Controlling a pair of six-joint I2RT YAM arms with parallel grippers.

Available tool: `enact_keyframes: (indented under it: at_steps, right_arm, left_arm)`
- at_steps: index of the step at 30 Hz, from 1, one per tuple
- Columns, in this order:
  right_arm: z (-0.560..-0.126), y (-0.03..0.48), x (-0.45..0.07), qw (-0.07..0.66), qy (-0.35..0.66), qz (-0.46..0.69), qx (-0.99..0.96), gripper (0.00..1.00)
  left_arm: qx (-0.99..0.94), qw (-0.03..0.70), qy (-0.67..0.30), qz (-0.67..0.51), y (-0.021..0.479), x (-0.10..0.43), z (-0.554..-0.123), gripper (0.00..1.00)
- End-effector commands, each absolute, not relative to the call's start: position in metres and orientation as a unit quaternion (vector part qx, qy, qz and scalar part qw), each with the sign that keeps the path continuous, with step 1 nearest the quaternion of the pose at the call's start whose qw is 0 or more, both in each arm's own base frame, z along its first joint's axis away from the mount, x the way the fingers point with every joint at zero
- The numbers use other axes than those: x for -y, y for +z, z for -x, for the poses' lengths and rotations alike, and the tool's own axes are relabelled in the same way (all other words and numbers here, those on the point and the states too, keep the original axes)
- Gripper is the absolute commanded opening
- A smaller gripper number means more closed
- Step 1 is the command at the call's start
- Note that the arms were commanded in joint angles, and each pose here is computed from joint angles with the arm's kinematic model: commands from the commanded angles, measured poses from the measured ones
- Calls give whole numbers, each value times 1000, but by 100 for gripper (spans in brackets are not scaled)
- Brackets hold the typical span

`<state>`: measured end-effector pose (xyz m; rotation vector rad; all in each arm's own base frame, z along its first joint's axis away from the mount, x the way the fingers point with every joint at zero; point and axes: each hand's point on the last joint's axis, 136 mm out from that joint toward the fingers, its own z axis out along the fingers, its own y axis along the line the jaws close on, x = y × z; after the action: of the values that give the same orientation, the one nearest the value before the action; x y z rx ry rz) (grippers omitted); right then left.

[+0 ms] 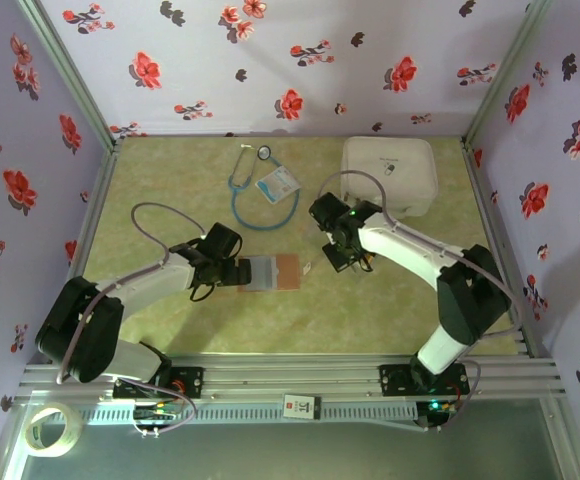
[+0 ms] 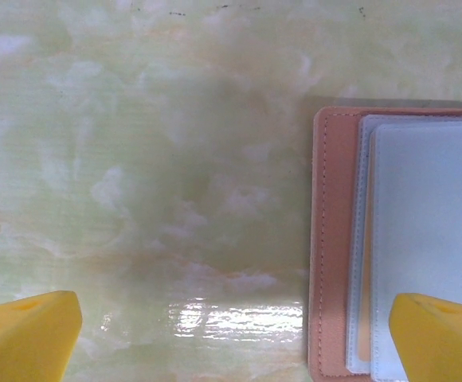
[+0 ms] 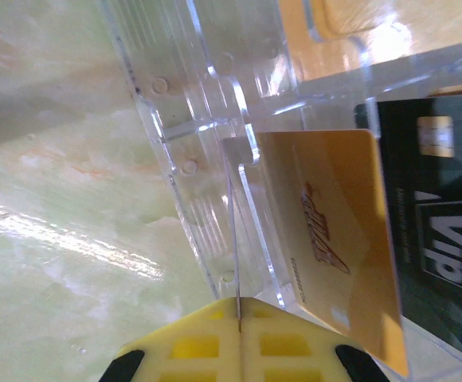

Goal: Put the credit cards into the card holder
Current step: Pick up the credit card from the storage box, then insert the credit card into the card slot.

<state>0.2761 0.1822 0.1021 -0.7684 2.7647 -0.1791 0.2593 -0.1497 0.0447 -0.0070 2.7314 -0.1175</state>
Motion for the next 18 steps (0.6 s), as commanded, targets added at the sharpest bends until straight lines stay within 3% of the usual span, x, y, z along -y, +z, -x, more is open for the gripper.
enact_keyframes:
  at_steps: [1, 5, 12, 18]
  right_arm:
    - [-270, 134, -192, 156, -27, 261, -952, 0]
    - [-267, 150, -224, 189, 65, 226, -953, 0]
    - [-266, 153, -305, 225, 314, 120, -915, 0]
    - [-260, 128, -331, 213, 385, 77, -895, 0]
  left_arm:
    - [-976, 212, -41, -14, 59, 151, -261, 100]
    - [-976, 213, -39, -21, 62, 151, -260, 100]
    - [-976, 213, -34, -39, 61, 153, -256, 100]
    - [-974, 214, -12, -66, 56, 158, -253, 100]
